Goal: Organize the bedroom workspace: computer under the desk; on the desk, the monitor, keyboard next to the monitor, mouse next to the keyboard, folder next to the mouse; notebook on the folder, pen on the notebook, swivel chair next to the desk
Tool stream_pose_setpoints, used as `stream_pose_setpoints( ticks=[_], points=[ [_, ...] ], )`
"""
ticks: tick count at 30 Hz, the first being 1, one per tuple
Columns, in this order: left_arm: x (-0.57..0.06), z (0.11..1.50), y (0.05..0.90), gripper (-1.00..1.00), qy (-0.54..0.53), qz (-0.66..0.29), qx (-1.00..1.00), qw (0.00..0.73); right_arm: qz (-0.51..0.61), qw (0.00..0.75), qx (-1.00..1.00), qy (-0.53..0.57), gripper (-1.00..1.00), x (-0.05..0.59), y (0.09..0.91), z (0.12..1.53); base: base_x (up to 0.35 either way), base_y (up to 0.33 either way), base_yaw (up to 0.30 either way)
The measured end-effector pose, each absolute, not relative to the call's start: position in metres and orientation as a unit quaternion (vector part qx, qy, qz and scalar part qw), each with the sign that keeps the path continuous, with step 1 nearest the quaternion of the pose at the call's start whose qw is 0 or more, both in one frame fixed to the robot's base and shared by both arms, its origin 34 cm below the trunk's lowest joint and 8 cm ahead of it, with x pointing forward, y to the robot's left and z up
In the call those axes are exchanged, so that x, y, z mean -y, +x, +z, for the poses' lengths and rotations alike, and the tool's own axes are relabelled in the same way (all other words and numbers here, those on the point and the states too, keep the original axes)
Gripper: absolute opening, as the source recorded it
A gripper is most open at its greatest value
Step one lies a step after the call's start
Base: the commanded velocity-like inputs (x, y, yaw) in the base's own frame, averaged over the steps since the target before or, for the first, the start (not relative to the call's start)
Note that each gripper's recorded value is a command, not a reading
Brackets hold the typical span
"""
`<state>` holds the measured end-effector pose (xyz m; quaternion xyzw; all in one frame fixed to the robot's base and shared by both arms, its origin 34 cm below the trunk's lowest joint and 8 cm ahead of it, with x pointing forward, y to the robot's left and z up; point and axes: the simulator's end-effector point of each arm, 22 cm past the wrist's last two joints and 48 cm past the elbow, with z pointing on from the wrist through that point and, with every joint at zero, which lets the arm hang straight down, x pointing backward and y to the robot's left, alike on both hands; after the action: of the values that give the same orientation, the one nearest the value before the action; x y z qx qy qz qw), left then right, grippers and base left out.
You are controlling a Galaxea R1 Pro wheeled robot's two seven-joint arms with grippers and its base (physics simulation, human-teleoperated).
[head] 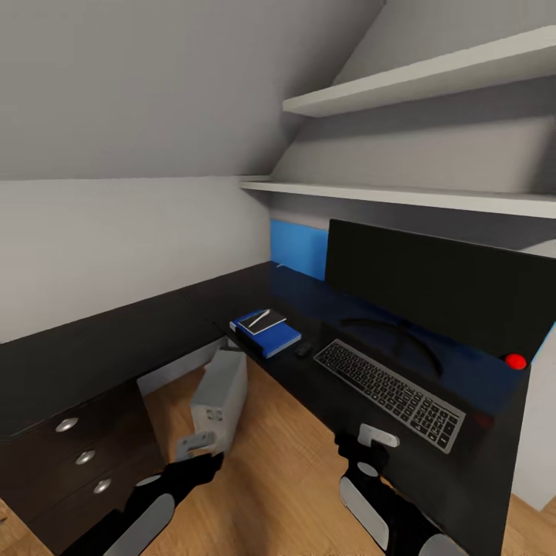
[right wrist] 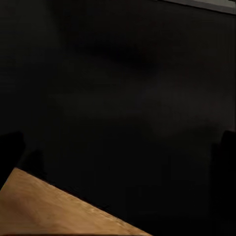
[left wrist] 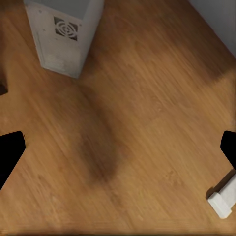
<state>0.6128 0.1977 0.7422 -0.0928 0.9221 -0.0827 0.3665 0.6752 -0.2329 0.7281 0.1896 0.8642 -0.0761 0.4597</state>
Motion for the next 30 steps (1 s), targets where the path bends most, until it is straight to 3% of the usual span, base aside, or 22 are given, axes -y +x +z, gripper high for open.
stream_pose_setpoints(
  ticks=[12, 16, 30],
  points=[
    [-0.234, 0.706, 0.599, 1.00, -0.106, -0.039, -0.935, 0.337, -0.070, 0.460, -0.867, 0.182, 1.00, 0.209, 0.672, 0.729, -0.010, 0.007, 0.173],
    [-0.284, 0.667, 0.578, 1.00, -0.121, 0.016, -0.945, 0.302, -0.048, 0.452, -0.874, 0.174, 1.00, 0.180, 0.667, 0.724, 0.000, 0.000, 0.271],
    [-0.347, 0.628, 0.551, 1.00, -0.151, 0.092, -0.932, 0.316, -0.047, 0.453, -0.881, 0.128, 1.00, 0.156, 0.658, 0.718, 0.000, 0.000, 0.274]
  ],
)
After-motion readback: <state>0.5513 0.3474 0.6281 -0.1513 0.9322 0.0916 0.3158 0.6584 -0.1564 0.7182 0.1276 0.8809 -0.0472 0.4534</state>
